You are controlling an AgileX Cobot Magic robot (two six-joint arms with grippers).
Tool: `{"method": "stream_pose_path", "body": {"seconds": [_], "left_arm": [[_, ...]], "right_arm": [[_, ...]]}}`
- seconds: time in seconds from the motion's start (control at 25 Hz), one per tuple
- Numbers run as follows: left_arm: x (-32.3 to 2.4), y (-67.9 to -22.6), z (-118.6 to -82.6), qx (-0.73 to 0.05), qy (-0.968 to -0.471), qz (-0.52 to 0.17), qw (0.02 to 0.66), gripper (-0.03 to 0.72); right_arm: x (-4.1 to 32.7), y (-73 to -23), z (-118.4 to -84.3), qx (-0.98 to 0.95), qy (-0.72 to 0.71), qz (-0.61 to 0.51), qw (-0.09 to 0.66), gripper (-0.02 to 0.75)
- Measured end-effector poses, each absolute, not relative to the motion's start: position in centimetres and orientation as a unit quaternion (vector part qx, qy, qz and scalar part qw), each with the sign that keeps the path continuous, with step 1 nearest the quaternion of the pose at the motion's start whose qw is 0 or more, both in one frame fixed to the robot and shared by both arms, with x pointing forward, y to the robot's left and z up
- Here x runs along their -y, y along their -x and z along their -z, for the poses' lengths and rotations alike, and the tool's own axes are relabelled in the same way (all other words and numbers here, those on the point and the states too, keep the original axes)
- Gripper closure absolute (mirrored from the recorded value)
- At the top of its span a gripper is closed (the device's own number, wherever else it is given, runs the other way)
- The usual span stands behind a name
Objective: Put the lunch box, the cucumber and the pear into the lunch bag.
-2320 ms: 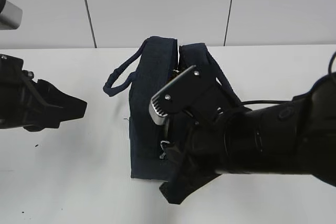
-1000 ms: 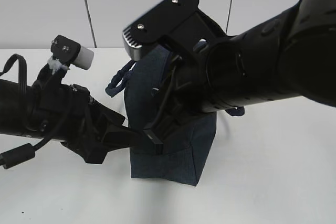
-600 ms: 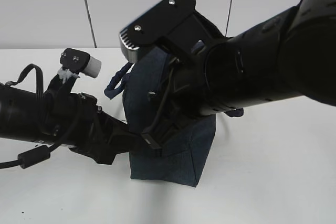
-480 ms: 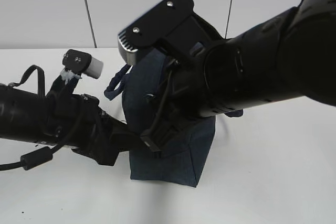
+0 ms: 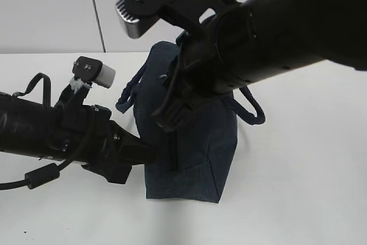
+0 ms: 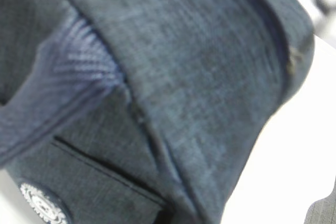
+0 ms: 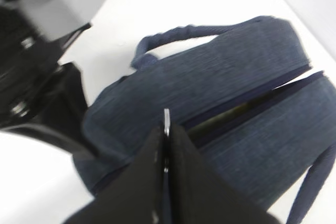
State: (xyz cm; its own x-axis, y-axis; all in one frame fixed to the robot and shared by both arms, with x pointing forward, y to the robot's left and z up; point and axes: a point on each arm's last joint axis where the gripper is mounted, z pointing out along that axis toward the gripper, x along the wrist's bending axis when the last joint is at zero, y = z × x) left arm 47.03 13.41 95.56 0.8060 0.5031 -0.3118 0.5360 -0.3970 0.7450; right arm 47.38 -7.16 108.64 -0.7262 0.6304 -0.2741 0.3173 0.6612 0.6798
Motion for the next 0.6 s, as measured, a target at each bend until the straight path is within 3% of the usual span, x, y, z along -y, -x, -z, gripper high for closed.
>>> {"method": "stream_pose_path", "body": {"seconds": [0.6], "left_arm": [[-13.9, -45.2, -94.1, -0.323, -0.836, 0.059, 0.440, 0.694]], "right_arm": [[9.4, -57.3, -109.2, -0.826, -0.384, -0.307, 0.275, 0.732]]}}
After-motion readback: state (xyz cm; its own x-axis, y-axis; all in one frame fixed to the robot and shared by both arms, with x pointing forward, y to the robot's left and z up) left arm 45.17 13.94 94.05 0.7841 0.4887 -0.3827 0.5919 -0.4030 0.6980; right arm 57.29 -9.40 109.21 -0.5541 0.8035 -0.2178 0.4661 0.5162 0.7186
